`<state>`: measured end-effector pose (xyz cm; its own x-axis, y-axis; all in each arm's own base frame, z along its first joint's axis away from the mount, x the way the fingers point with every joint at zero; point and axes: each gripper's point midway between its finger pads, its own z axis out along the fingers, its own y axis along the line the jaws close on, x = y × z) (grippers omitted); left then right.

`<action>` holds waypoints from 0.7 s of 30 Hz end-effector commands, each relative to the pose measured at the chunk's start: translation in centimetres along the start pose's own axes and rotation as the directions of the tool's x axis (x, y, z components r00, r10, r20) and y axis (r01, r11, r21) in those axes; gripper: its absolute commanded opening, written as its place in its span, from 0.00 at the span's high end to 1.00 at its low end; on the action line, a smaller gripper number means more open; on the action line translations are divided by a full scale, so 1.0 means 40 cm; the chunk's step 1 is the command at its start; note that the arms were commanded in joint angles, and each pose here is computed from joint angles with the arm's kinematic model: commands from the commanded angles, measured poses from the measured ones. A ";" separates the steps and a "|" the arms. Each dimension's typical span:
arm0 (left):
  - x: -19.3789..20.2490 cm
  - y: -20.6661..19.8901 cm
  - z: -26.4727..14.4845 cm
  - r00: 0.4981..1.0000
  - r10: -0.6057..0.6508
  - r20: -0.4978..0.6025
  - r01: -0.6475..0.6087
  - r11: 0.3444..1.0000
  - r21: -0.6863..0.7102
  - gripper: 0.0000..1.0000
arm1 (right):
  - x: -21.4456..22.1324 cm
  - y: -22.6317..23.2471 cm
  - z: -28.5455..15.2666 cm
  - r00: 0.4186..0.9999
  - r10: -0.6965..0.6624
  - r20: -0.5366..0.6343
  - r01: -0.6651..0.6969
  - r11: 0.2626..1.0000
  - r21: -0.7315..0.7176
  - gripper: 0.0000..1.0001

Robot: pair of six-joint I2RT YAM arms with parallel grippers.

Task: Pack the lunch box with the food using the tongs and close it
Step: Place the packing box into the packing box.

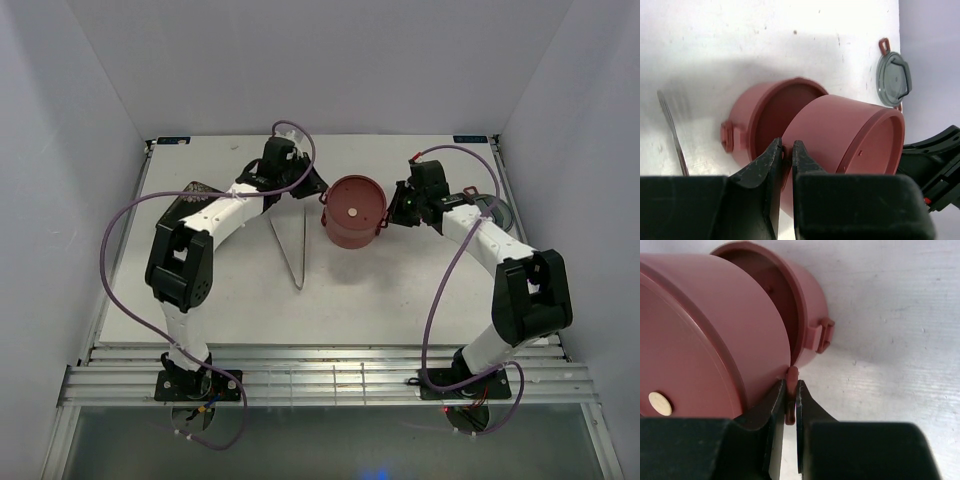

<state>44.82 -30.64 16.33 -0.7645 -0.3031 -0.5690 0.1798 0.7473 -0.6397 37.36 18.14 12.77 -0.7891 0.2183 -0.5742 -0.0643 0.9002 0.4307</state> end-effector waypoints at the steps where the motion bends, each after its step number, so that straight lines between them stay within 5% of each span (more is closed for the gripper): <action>1: -0.028 -0.173 -0.034 0.999 0.041 -0.028 -0.033 0.969 0.245 1.00 | -0.088 0.200 -0.040 0.997 -0.033 0.067 0.052 0.951 -0.305 0.92; 21: -0.017 -0.083 0.059 0.997 0.051 -0.051 -0.041 0.982 0.184 0.98 | -0.100 0.140 0.029 1.000 -0.006 0.025 0.012 0.967 -0.256 0.88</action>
<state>47.35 -30.63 12.86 -0.8011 -0.2696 -0.5344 0.1756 0.7477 -0.6404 39.61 18.03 11.26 -0.8155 0.2517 -0.5211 -0.0239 0.8851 0.4648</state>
